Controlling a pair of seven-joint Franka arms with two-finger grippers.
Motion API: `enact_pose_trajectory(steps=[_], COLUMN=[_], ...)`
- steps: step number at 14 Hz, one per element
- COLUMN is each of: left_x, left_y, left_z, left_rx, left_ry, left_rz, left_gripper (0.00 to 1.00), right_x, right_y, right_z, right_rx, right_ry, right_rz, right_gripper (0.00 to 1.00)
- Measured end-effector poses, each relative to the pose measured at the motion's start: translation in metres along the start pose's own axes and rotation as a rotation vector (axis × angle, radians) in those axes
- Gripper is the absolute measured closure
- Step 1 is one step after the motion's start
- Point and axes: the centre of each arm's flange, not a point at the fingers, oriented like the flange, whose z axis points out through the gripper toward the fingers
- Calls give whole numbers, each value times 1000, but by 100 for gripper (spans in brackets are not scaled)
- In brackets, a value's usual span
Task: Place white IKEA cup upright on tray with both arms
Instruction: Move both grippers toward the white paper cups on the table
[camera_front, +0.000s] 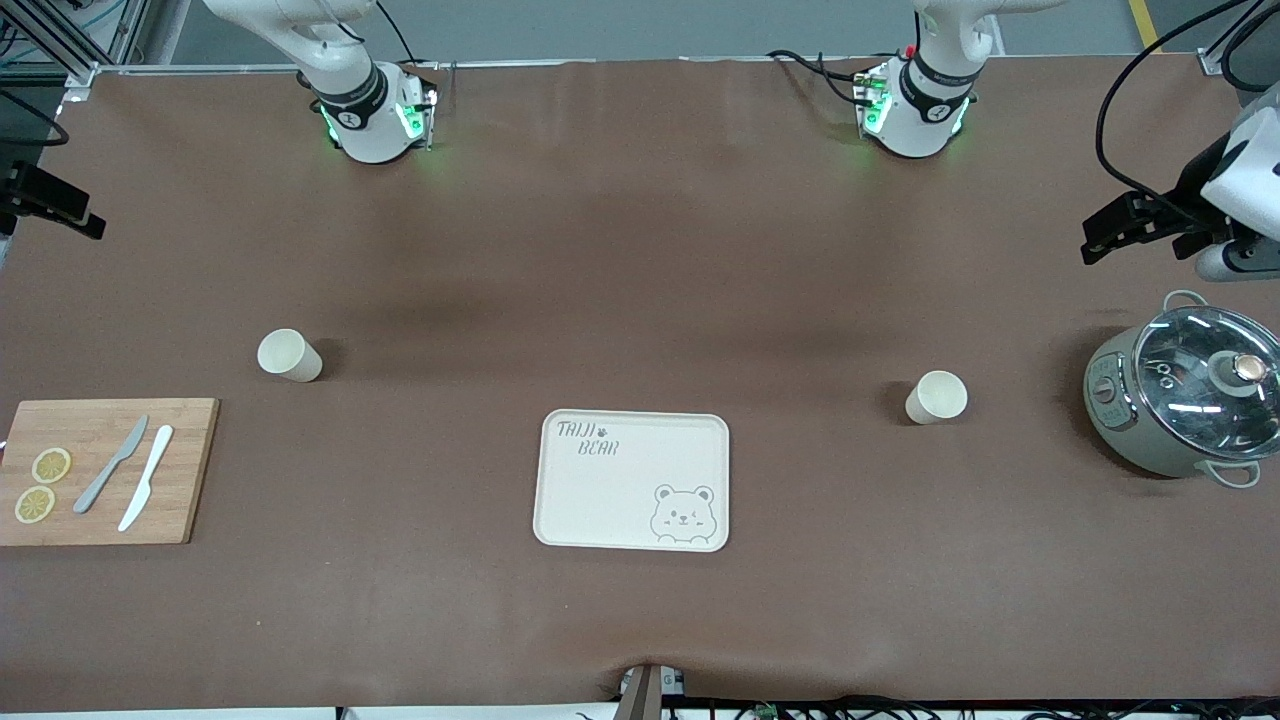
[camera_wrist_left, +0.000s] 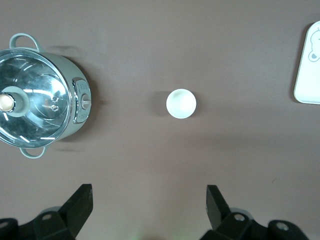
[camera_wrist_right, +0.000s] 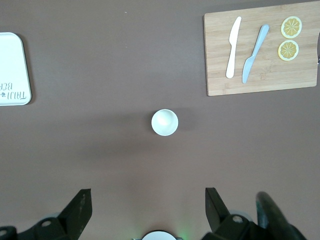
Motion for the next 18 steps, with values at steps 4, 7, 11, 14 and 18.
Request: enact_pose_trajectory(steps=[4,7,11,14,18], left_x=[15,24,36,38,35], left_y=[-5,-11,-11,-8,-4], left_z=[26,44,85,139,209], left_rx=[-2,-3,-3,1,-12], left_ry=[-48,-81,-127,-135,-45], left_rz=[-9,-19,-41,-93,-99], left_gripper=[0,0,0,0,0], right_x=[2,4,5,16,47], right_y=[0,0,-2,-3,-3], right_z=[2,6,7,23,72], right_rx=[0,-1,-2,-5,-16], right_ry=[-5,-11,-11,-43,-125], right_rz=[1,1,-3,-2,1], right_gripper=[0,0,0,0,0])
